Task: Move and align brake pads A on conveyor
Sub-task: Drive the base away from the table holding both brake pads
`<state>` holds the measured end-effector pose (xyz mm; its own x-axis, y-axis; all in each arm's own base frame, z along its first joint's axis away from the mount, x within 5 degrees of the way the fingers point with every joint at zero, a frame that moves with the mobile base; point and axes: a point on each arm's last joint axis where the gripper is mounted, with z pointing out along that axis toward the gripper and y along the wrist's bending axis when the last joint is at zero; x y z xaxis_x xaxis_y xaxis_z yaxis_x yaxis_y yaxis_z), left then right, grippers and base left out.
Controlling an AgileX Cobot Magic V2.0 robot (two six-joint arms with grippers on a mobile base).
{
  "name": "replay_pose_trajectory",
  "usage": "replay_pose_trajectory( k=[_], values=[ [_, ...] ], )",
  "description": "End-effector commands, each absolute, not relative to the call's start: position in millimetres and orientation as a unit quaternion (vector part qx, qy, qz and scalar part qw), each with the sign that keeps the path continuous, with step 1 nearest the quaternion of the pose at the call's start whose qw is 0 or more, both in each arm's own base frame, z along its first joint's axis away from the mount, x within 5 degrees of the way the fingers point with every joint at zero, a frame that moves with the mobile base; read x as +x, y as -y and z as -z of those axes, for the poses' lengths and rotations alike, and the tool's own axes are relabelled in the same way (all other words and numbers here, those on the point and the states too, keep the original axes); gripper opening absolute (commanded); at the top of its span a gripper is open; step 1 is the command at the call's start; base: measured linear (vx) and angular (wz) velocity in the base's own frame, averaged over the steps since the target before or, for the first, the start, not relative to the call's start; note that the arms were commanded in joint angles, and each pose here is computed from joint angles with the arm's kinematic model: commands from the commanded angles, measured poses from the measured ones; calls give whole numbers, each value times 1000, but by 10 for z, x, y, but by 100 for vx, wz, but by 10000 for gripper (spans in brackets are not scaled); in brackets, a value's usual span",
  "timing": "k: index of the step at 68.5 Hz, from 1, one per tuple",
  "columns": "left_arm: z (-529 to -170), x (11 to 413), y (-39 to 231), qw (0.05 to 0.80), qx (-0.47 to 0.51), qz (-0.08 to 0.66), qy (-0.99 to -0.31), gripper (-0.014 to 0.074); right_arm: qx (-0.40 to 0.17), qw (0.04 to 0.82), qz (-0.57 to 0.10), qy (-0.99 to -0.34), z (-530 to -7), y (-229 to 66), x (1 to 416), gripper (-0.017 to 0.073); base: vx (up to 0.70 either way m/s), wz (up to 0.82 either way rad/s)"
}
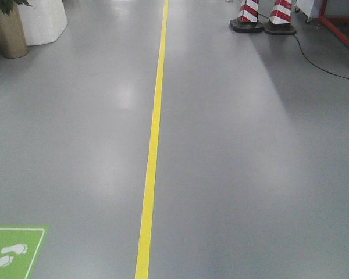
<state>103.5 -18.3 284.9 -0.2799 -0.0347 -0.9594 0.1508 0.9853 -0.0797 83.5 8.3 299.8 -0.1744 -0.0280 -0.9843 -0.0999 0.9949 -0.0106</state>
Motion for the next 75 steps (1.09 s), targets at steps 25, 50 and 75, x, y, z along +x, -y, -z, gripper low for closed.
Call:
replay_pose_trajectory(
  k=[25, 50, 75],
  values=[
    [-3031, 1056, 196, 646, 34, 90, -757, -6, -38, 689, -25, -723, -3192, -76, 840, -11, 44, -6],
    [-3029, 1058, 196, 646, 34, 90, -757, -6, -38, 689, -25, -724, -3191, -76, 840, -11, 49, -5],
    [-3029, 1058, 196, 646, 34, 90, -757, -6, -38, 689, -25, -724, -3191, -76, 840, -11, 54, -1]
  ],
)
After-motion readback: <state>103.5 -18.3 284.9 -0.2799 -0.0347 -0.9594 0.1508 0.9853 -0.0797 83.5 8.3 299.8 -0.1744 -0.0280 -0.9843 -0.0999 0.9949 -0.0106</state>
